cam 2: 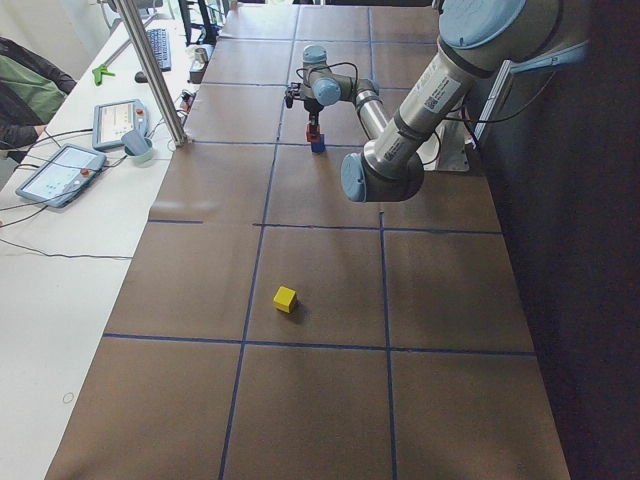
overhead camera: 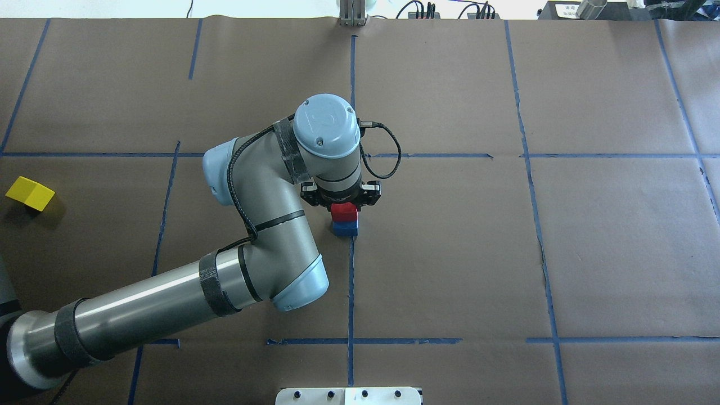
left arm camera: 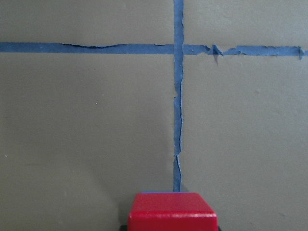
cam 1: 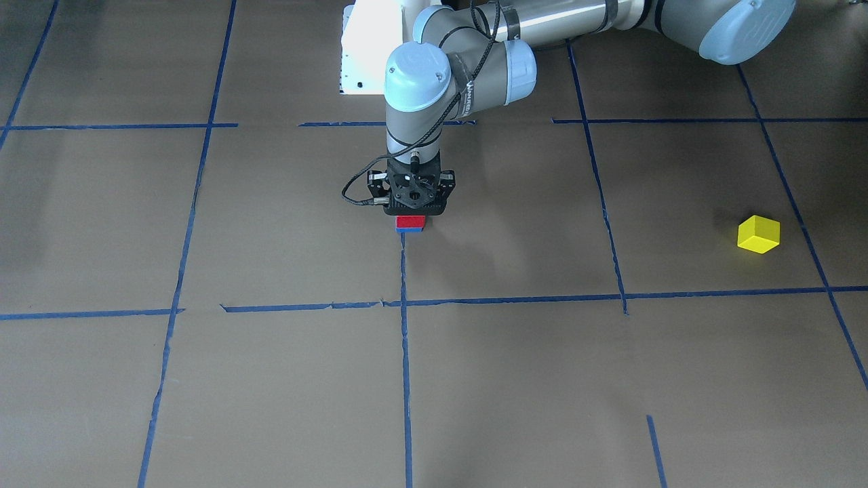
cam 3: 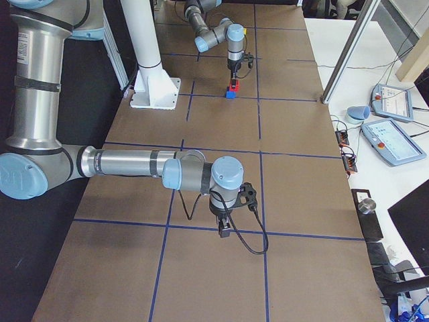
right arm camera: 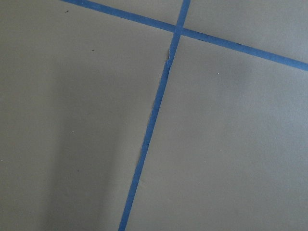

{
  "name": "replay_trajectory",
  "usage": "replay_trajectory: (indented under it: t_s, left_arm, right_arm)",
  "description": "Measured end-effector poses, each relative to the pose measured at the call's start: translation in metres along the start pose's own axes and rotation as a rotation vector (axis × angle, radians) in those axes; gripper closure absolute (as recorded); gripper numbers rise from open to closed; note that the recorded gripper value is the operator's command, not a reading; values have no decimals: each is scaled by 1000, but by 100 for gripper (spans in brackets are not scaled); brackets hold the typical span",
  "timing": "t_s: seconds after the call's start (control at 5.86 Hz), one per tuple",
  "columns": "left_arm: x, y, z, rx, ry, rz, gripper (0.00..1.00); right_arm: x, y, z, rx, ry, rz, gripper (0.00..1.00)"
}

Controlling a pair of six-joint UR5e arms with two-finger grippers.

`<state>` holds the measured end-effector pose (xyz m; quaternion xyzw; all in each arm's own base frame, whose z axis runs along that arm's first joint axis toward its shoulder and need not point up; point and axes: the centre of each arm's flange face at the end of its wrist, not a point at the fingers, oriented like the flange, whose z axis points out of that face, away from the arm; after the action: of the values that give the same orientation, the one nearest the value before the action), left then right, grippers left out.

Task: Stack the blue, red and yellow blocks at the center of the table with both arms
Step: 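Lower the red cube onto the blue cube and open the left gripper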

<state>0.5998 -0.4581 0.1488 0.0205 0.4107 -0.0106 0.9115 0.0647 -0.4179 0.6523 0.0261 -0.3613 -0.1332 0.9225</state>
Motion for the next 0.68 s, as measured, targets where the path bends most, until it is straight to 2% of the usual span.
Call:
replay_trajectory:
  t_s: [0.68]
  left_arm:
    - [-1,4,-8,-2,10,0,79]
  right_arm:
    - [0,0,0,0,0,1,0]
